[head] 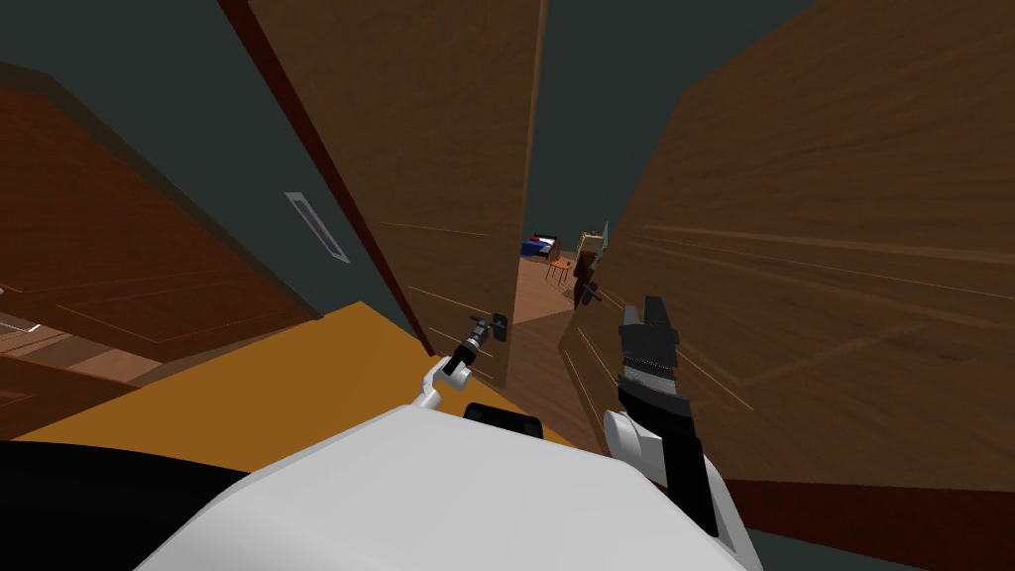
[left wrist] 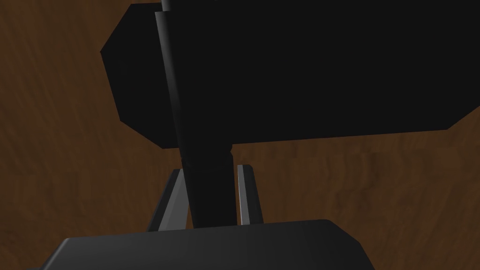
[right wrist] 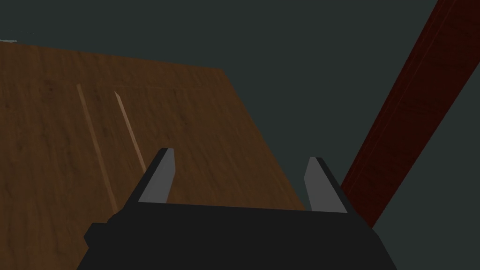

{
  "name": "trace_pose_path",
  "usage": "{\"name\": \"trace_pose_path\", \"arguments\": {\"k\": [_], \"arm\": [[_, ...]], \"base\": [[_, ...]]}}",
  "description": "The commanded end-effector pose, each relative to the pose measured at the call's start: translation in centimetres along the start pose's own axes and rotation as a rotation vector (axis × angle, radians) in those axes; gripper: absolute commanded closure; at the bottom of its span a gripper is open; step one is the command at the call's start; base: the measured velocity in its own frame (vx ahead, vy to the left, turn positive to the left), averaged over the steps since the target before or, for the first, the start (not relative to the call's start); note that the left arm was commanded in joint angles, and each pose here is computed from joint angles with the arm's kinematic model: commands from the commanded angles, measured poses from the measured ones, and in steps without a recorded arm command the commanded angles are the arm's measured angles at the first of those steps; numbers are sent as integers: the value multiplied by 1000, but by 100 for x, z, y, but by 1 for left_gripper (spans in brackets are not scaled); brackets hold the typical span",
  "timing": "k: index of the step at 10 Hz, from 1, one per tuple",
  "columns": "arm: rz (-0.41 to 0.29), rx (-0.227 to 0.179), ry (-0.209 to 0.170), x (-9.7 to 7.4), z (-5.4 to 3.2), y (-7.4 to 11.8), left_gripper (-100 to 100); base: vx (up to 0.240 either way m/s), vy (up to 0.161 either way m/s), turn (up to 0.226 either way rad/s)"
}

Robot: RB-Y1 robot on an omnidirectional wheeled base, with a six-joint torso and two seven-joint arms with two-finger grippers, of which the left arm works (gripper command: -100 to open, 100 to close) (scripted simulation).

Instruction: Push the door open

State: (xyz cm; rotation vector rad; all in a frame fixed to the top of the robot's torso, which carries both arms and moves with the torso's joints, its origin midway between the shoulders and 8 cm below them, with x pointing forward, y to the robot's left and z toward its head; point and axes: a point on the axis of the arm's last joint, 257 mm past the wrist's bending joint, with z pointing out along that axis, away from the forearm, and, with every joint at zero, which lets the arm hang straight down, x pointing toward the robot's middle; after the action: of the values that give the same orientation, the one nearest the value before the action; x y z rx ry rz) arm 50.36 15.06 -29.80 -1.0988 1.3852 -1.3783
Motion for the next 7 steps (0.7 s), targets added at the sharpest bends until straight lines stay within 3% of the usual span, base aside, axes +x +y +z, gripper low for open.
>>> {"name": "trace_pose_path", "arguments": {"k": [1,7], "arm": [[9,21,-26,-160,36,-97,100],[15,21,-91,-452,81,-105,100]], "base": [[184,-110,63],[143,-97,60]]}}
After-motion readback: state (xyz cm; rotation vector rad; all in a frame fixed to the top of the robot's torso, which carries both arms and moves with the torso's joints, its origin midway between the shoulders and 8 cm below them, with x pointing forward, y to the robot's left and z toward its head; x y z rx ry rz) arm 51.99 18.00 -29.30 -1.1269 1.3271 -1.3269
